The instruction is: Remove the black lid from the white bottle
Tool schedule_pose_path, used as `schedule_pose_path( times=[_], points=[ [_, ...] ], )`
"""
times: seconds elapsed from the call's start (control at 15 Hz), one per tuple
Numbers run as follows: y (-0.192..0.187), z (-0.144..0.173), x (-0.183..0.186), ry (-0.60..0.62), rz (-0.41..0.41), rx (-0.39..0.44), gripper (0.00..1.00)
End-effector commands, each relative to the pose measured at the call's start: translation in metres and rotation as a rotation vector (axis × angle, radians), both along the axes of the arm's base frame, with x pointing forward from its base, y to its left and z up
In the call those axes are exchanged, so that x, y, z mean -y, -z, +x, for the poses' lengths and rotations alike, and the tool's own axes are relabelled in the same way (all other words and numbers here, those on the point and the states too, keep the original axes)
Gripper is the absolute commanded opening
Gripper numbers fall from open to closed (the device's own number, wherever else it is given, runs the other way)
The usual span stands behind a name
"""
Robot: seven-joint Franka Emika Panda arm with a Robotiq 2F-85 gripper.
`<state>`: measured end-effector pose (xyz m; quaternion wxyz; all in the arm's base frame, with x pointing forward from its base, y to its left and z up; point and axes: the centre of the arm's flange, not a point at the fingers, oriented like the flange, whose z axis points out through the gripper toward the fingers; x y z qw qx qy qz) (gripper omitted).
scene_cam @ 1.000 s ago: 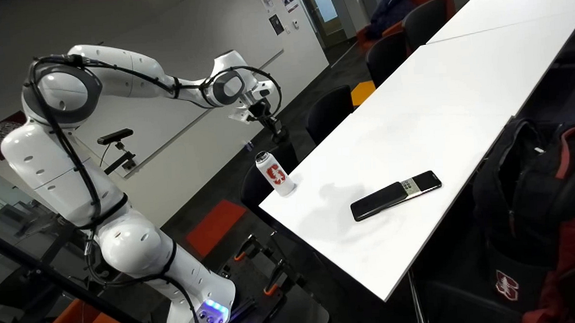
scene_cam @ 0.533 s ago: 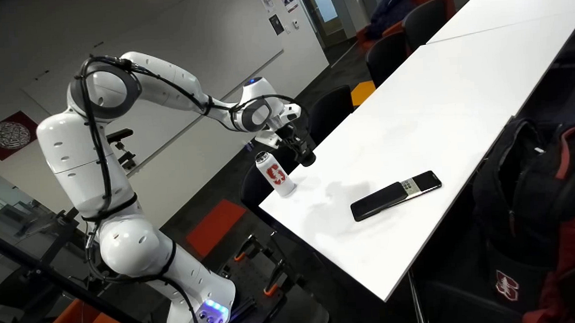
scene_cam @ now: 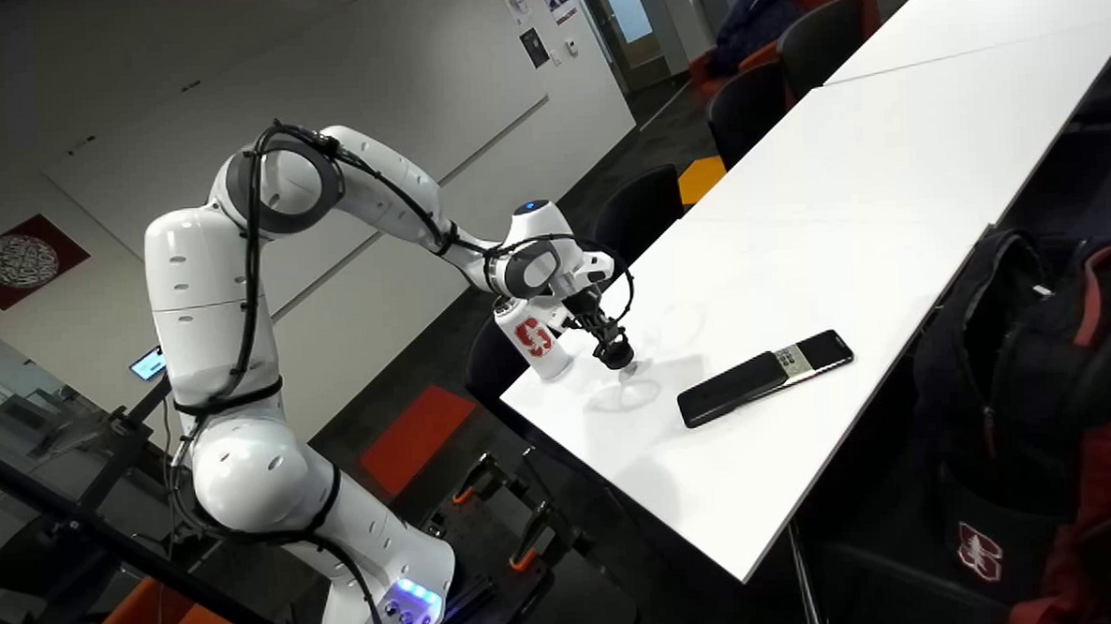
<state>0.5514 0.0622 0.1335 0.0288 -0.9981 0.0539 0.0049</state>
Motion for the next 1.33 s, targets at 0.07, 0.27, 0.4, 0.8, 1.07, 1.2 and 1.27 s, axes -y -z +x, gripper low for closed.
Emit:
schedule_pose_path(
  times=[0.07, 0.27, 0.4, 0.8, 1.07, 1.2, 1.27],
  points=[
    [0.017, 0.012, 0.003, 0.038, -0.021, -0.016, 0.05],
    [0.021, 0.014, 0.005, 0.049, -0.039, -0.023, 0.47],
    [0.022, 0.015, 0.006, 0.052, -0.051, -0.018, 0.58],
    [-0.033, -0.001, 0.005, -0.005, -0.032, 0.006, 0.99],
    [-0.094, -0.011, -0.005, 0.000, 0.012, 0.053, 1.00],
    [-0.119, -0.015, -0.009, 0.004, 0.009, 0.064, 1.00],
    [-0.129, -0.017, -0.010, 0.004, 0.011, 0.064, 1.00]
  ],
)
